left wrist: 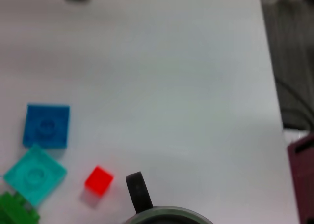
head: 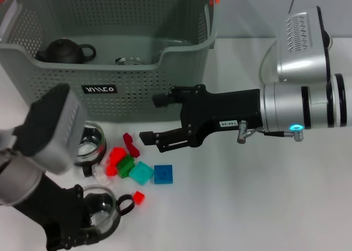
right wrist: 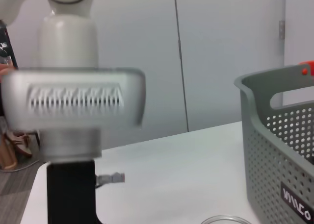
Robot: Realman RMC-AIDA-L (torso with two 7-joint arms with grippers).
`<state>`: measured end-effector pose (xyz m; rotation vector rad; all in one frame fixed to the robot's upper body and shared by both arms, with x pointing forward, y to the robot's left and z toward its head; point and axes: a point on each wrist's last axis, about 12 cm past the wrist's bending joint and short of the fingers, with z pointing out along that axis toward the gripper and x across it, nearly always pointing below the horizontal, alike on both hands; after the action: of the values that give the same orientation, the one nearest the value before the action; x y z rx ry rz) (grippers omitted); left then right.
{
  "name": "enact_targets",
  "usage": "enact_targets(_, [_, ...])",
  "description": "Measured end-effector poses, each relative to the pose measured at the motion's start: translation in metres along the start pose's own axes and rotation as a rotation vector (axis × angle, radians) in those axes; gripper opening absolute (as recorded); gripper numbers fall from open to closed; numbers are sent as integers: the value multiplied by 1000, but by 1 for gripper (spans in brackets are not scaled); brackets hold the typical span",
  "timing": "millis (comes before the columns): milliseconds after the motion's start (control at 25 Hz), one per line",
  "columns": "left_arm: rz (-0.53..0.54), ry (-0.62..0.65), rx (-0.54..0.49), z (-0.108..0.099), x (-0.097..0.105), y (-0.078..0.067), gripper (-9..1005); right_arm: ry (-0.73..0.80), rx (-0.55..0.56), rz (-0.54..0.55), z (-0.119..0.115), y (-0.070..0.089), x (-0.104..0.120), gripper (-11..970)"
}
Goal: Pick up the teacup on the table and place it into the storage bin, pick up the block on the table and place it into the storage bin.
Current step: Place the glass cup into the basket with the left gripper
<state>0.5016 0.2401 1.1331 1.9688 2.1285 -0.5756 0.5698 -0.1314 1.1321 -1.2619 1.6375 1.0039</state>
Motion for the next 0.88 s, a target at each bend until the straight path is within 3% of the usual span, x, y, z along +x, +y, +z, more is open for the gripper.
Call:
enact_targets(440, [-53, -134, -16, -19, 3, 2, 53, -5, 9, -16, -11, -5, 1, 925])
enact_targets(720, [-106, -426, -30, -50, -11, 5, 46, 30, 10, 11, -25, -8, 15, 925])
enact_targets(880, [-213, -555, -67, -75, -22, 15, 45, 58, 21, 42, -38, -10, 26, 925])
